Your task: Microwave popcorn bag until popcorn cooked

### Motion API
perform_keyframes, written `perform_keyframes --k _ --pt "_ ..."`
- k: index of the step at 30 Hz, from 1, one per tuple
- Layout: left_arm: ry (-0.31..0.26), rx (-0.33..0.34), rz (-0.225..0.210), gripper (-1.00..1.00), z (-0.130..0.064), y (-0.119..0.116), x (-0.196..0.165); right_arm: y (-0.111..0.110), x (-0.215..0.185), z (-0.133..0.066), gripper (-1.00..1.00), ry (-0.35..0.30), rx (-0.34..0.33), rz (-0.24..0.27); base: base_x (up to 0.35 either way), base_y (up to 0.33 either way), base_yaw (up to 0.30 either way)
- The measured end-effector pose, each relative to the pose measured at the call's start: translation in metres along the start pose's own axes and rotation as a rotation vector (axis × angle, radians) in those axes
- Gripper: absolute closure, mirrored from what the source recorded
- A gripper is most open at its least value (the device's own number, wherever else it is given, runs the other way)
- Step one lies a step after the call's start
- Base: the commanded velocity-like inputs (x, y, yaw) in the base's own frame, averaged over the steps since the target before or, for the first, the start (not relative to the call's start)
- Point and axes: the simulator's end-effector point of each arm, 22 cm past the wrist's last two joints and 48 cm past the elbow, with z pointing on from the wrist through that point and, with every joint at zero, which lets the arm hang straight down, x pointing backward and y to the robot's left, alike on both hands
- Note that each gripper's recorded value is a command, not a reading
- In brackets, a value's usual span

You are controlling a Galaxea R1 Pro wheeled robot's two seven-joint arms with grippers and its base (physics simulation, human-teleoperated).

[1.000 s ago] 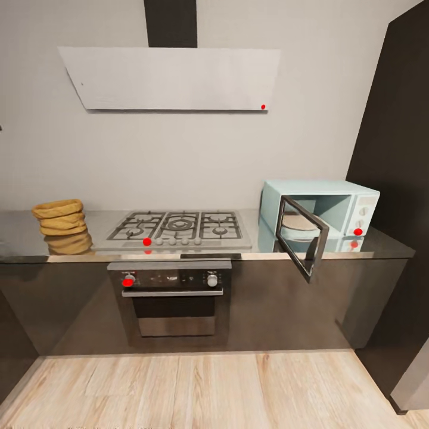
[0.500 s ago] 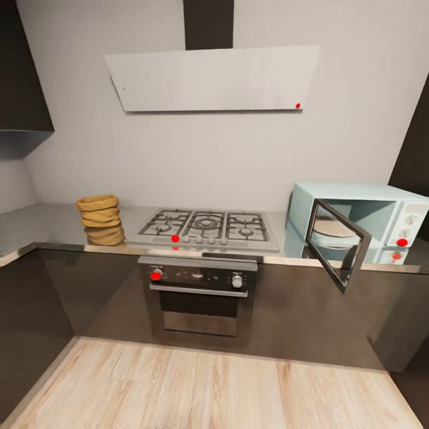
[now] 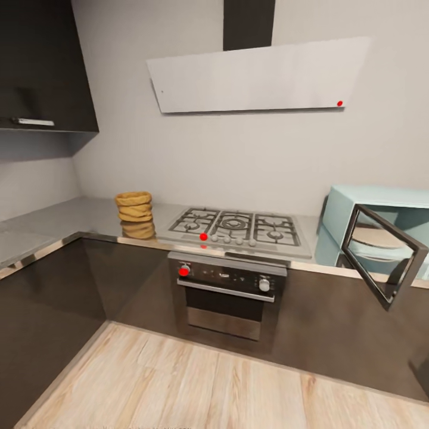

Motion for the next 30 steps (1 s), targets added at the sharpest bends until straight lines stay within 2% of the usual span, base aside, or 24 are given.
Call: perform_keyframes --k 30 --pt "0.003 0.001 -0.001 -1.00 0.0000 0.0000 0.0010 -0.0032 0.0004 -0.0001 -1.00 0.000 0.003 -0.010 0.000 0.000 0.300"
